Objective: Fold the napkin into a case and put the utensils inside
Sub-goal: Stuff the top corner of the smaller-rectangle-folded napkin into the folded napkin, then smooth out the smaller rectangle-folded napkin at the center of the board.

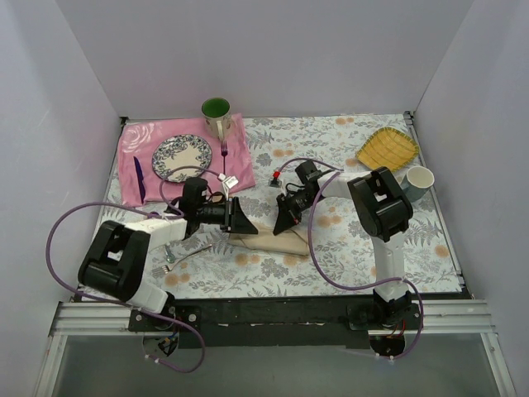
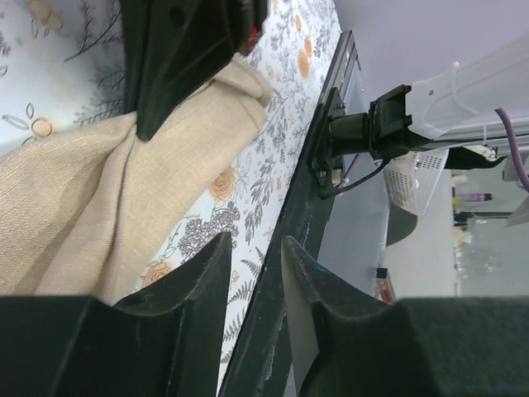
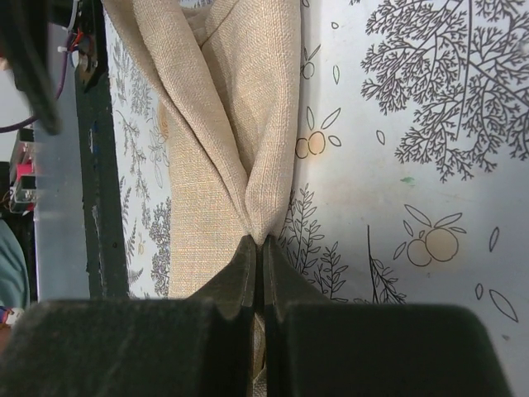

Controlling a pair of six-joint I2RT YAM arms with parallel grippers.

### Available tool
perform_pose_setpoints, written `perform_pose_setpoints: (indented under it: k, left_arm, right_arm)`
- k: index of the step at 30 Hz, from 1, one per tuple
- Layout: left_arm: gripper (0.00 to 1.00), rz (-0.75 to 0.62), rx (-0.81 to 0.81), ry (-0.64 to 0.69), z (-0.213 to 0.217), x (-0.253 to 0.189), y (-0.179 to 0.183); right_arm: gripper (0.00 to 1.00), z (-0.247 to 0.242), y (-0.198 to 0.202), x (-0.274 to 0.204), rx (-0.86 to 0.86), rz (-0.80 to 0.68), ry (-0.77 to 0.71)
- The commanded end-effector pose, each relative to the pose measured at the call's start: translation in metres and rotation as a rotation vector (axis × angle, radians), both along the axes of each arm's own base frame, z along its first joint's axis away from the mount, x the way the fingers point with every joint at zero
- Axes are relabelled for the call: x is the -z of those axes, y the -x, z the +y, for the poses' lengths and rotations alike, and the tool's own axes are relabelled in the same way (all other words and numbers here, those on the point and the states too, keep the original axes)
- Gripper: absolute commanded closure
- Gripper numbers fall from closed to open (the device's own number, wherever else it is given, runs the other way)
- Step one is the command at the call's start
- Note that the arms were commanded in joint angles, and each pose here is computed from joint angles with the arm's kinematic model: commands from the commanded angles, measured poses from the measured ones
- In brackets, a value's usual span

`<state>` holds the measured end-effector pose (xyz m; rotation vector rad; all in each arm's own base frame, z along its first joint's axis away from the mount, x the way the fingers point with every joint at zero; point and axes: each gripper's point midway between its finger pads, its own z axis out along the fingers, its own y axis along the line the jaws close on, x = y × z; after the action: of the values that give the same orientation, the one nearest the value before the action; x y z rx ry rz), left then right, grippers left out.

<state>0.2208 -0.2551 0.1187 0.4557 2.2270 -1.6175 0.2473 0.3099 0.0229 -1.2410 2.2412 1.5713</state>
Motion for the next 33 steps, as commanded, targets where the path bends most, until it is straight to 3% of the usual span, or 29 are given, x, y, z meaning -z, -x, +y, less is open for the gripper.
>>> perform_pose_setpoints:
  k: [1, 9, 16, 20, 23, 25, 27, 30, 33]
  left_arm:
    - [0.71, 0.085, 0.001, 0.006, -0.006, 0.016, -0.006]
    - [0.76, 0.143, -0.067, 0.006, -0.021, 0.048, -0.057]
    - [0.86, 0.399, -0.154, -0.107, -0.001, 0.113, -0.044]
    - [0.90, 0.468, -0.198, -0.147, 0.009, 0.130, -0.039]
    - [0.87, 0.424, -0.234, -0.095, 0.015, 0.115, -0.053]
    - [0.77, 0.363, -0.248, -0.037, 0.019, 0.095, -0.068]
    - [0.70, 0.217, -0.207, 0.037, 0.016, 0.056, -0.080]
    - [0.62, 0.095, -0.155, 0.095, 0.012, 0.011, -0.079]
    - [0.61, 0.073, -0.112, 0.093, 0.007, 0.000, -0.066]
  right_arm:
    - [0.99, -0.009, 0.010, 0.024, -0.033, -0.003, 0.071]
    - [0.99, -0.004, 0.007, 0.027, -0.066, -0.025, 0.077]
    - [0.99, 0.004, -0.029, 0.016, -0.060, -0.160, 0.100]
    - [0.99, 0.013, -0.063, -0.008, -0.027, -0.257, 0.087]
    - [0.99, 0.011, -0.066, -0.002, -0.033, -0.270, 0.113]
    - [0.99, 0.008, -0.064, 0.007, -0.035, -0.257, 0.130]
    - [0.99, 0.004, -0.057, 0.016, -0.041, -0.234, 0.145]
    - [0.99, 0.004, -0.052, 0.020, -0.055, -0.232, 0.131]
    - [0.99, 0.007, -0.053, 0.018, -0.064, -0.231, 0.110]
